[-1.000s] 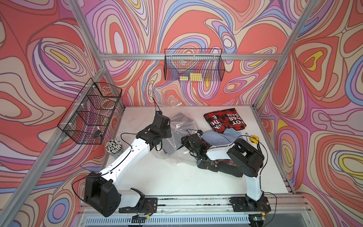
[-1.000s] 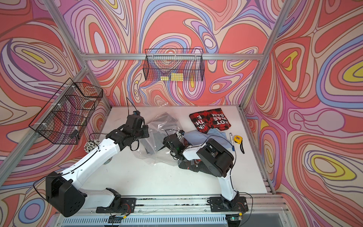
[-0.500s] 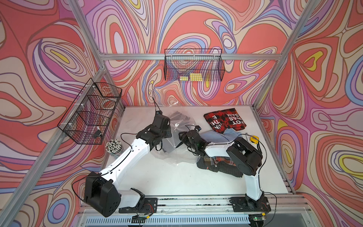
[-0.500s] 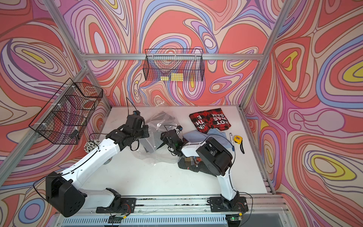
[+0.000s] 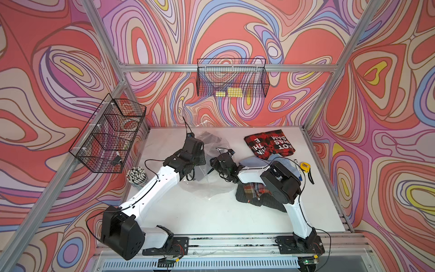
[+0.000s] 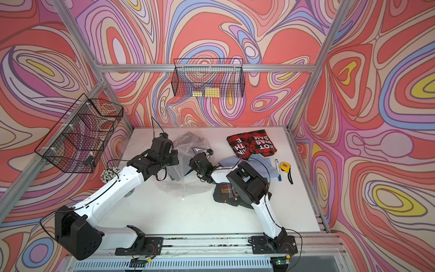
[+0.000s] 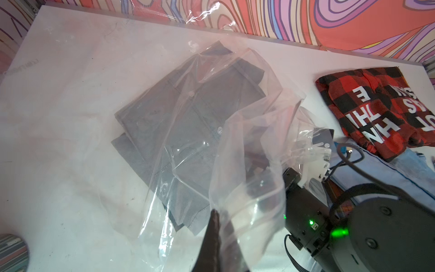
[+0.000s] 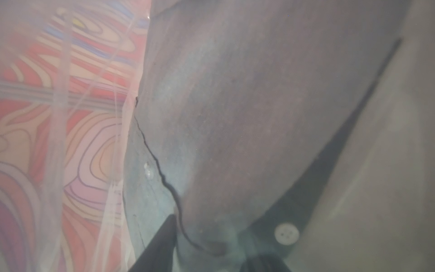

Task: Take the shirt out of the vacuum bag
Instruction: Take out the shirt from the vacuum bag.

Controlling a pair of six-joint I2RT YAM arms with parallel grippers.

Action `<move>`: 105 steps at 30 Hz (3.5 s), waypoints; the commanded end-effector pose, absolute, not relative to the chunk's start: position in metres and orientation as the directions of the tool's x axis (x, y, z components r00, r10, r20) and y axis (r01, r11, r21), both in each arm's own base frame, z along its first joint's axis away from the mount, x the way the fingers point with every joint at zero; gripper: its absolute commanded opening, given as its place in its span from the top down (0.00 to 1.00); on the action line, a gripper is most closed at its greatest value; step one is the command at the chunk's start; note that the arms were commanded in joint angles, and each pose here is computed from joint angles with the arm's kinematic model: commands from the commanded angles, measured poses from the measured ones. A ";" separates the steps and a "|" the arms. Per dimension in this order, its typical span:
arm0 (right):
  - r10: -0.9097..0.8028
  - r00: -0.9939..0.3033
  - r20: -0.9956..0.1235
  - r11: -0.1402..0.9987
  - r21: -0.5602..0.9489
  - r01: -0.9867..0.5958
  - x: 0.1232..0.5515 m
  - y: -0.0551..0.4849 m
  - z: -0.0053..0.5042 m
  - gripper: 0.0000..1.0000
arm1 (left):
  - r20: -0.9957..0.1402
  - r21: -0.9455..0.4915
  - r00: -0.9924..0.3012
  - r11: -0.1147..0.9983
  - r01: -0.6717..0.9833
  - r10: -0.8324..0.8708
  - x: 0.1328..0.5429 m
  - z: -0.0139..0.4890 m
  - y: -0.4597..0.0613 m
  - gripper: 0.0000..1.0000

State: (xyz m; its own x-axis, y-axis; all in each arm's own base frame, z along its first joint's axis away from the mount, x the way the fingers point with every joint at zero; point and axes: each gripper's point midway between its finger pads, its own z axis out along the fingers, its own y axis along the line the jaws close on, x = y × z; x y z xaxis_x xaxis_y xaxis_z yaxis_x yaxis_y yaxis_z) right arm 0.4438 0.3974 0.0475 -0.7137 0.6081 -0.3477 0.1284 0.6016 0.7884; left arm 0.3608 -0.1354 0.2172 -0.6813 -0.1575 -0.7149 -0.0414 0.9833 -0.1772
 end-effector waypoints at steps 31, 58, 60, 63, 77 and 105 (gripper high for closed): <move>0.462 -0.787 -0.409 0.578 0.812 -0.082 0.364 0.388 0.147 1.00 | -0.696 -0.163 -0.698 0.984 -0.076 -0.169 0.365 0.208 -0.131 1.00; 0.525 -0.653 -0.545 0.630 0.765 -0.132 0.296 0.276 0.248 1.00 | -0.689 -0.151 -0.707 0.985 -0.079 -0.162 0.367 0.203 -0.131 1.00; 0.531 -0.638 -0.558 0.635 0.760 -0.138 0.294 0.270 0.256 1.00 | -0.688 -0.152 -0.708 0.985 -0.077 -0.161 0.367 0.203 -0.132 1.00; 0.533 -0.635 -0.560 0.633 0.762 -0.141 0.293 0.266 0.261 1.00 | -0.688 -0.154 -0.707 0.985 -0.077 -0.163 0.368 0.204 -0.132 1.00; 0.571 -0.554 -0.606 0.647 0.747 -0.151 0.288 0.229 0.299 1.00 | -0.687 -0.159 -0.709 0.985 -0.072 -0.163 0.368 0.204 -0.133 1.00; 0.583 -0.443 -0.682 0.696 0.700 -0.162 0.298 0.190 0.351 1.00 | -0.685 -0.165 -0.709 0.984 -0.071 -0.166 0.367 0.204 -0.134 1.00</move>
